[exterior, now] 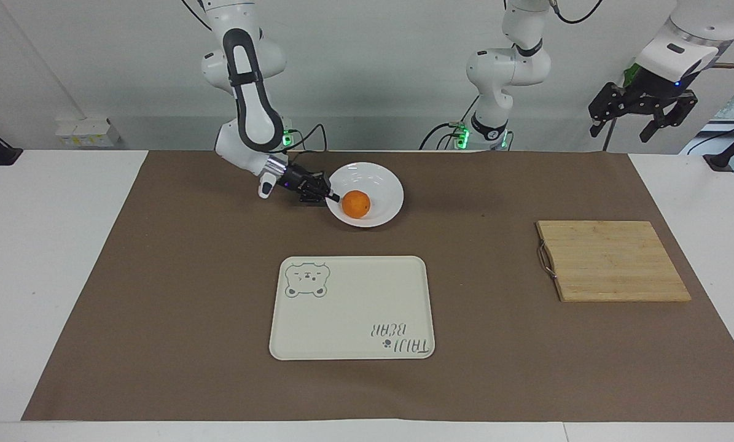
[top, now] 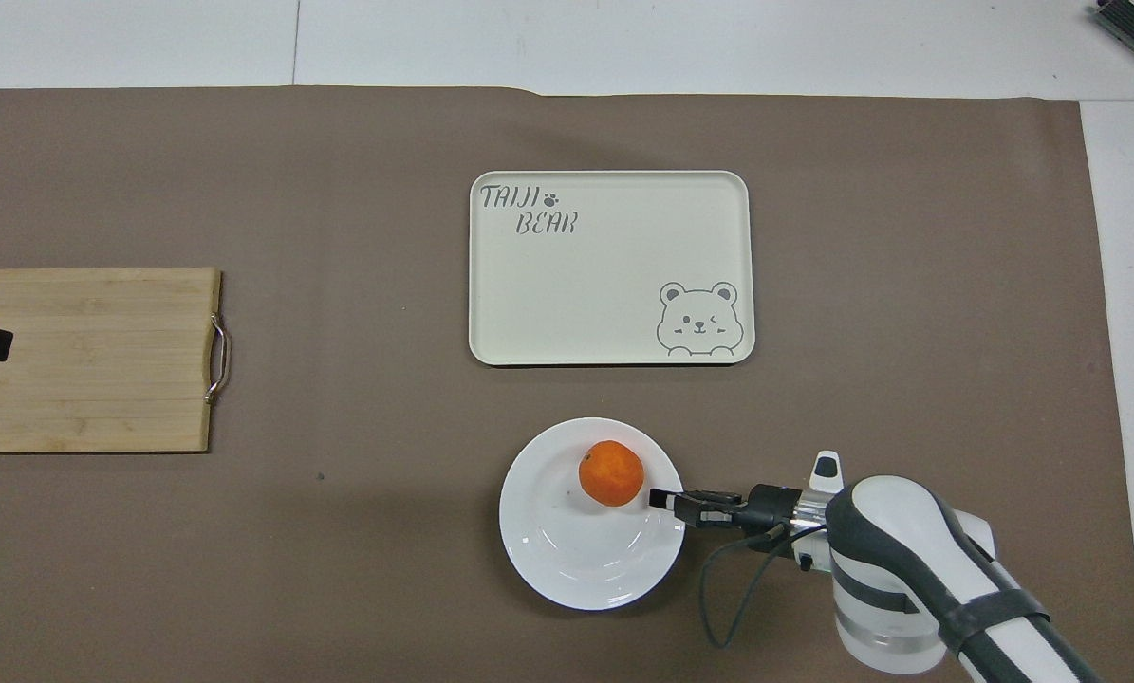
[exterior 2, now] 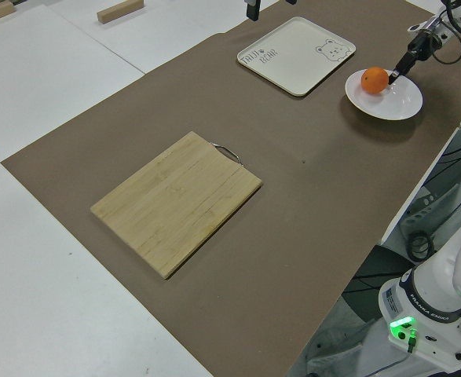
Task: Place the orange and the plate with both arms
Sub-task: 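Push the white plate with the right gripper onto the bear tray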
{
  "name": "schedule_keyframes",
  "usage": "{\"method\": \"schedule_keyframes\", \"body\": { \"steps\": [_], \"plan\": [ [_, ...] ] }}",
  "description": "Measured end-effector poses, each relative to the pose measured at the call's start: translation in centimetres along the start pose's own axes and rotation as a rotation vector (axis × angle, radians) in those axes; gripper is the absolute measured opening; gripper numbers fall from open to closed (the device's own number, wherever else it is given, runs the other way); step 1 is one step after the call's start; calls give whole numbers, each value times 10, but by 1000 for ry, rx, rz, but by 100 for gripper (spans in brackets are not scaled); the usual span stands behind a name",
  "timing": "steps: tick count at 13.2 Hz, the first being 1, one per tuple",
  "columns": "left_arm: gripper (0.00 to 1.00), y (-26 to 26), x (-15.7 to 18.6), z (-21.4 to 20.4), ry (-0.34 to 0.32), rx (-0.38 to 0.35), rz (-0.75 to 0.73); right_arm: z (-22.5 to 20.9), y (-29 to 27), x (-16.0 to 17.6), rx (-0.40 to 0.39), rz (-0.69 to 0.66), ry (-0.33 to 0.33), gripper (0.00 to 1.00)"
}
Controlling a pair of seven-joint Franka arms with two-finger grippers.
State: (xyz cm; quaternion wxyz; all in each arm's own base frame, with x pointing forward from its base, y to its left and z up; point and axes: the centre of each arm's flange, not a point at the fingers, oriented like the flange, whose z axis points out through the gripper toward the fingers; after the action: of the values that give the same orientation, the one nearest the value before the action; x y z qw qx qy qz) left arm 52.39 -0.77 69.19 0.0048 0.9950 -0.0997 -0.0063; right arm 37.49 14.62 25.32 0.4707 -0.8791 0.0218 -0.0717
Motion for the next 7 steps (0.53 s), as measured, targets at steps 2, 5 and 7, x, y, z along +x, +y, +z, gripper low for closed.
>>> {"method": "schedule_keyframes", "body": {
  "steps": [2,5,7],
  "plan": [
    [100,-2,0,0,0,0,-4,0,-12,18,12,-26,23,5],
    [100,-3,-1,0,0,0,-6,3,-22,49,21,-49,53,5],
    [100,-3,-1,0,0,0,-6,7,-28,75,26,-42,74,5]
  ]
}}
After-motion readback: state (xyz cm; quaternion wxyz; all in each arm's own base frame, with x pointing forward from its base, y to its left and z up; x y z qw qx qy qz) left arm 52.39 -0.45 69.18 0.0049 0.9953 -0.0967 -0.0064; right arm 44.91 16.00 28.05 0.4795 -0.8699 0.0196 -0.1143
